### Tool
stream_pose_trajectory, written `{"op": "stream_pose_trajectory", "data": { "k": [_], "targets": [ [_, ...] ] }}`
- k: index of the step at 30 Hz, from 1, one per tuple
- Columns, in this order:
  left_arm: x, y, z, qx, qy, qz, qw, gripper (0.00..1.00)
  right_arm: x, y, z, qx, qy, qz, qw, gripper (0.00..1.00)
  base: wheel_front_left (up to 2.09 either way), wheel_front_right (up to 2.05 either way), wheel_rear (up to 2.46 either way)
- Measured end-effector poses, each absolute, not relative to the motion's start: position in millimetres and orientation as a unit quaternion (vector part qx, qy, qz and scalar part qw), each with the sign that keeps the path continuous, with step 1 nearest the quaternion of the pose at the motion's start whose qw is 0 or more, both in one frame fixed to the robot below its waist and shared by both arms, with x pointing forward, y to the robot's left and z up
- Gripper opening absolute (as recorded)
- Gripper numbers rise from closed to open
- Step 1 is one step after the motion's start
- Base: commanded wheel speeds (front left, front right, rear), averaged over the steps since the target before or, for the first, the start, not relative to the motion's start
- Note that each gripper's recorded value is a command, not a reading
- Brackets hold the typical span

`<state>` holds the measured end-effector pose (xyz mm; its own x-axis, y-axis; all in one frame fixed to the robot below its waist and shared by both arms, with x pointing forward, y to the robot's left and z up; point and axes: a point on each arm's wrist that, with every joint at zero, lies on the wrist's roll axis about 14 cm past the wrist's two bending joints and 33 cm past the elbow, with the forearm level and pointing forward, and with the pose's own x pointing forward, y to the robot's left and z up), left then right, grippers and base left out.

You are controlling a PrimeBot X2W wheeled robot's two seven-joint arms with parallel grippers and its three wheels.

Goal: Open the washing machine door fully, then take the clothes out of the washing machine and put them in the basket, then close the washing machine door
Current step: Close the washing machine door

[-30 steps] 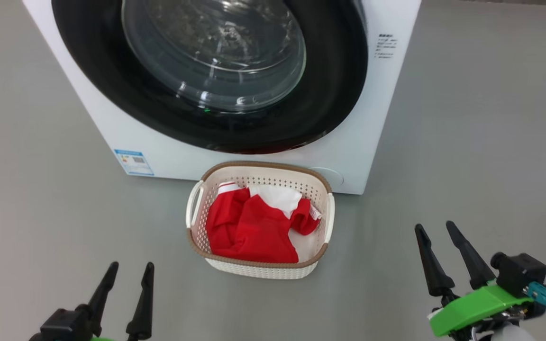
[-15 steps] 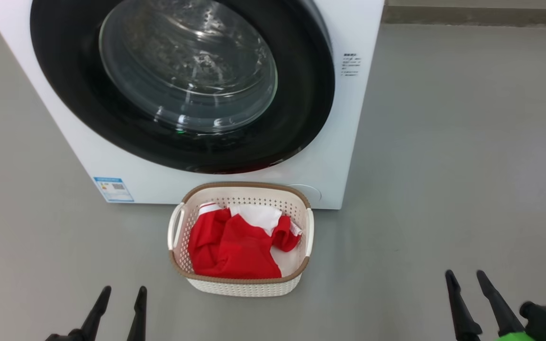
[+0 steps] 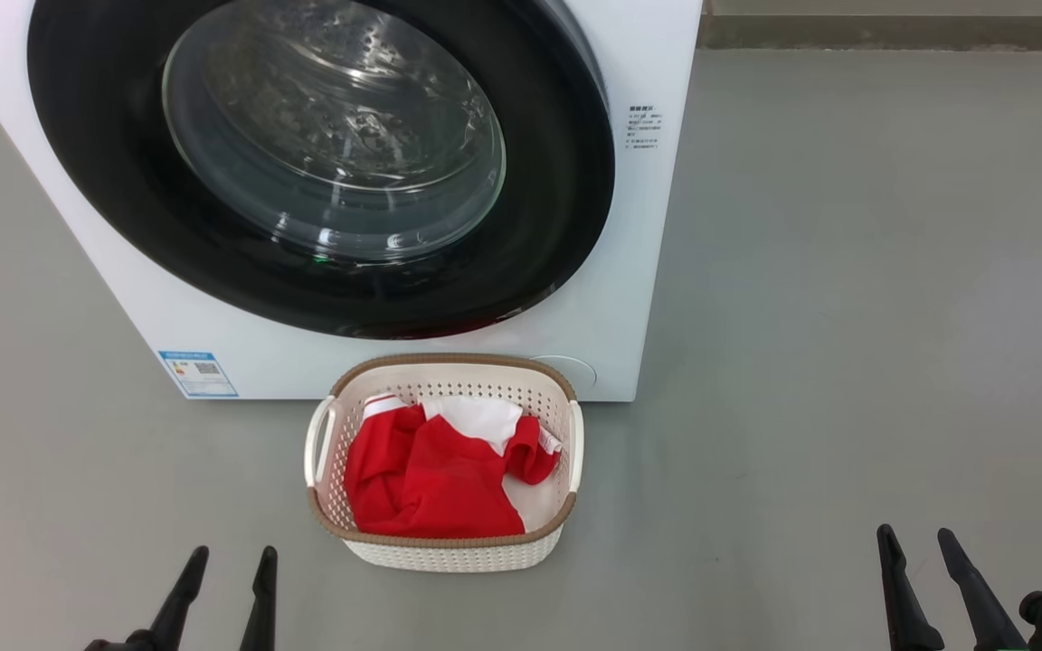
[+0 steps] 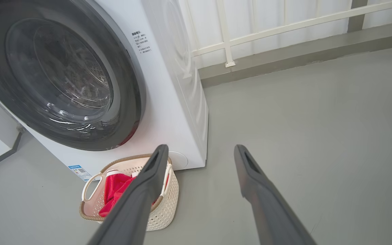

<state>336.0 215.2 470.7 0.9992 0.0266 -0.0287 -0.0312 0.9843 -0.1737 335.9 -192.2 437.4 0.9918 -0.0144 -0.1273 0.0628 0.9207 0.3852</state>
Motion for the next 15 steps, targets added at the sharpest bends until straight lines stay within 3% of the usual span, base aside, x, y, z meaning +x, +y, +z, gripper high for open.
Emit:
{"op": "stream_pose_trajectory", "data": {
  "k": [15],
  "targets": [
    [336.0,216.0,470.1,-0.082,0.015,0.014,0.996,1.0,336.3,-190.7,440.6,0.201,0.056,-0.019,0.978,1.0,0.0,0.0,0.0]
  ]
}}
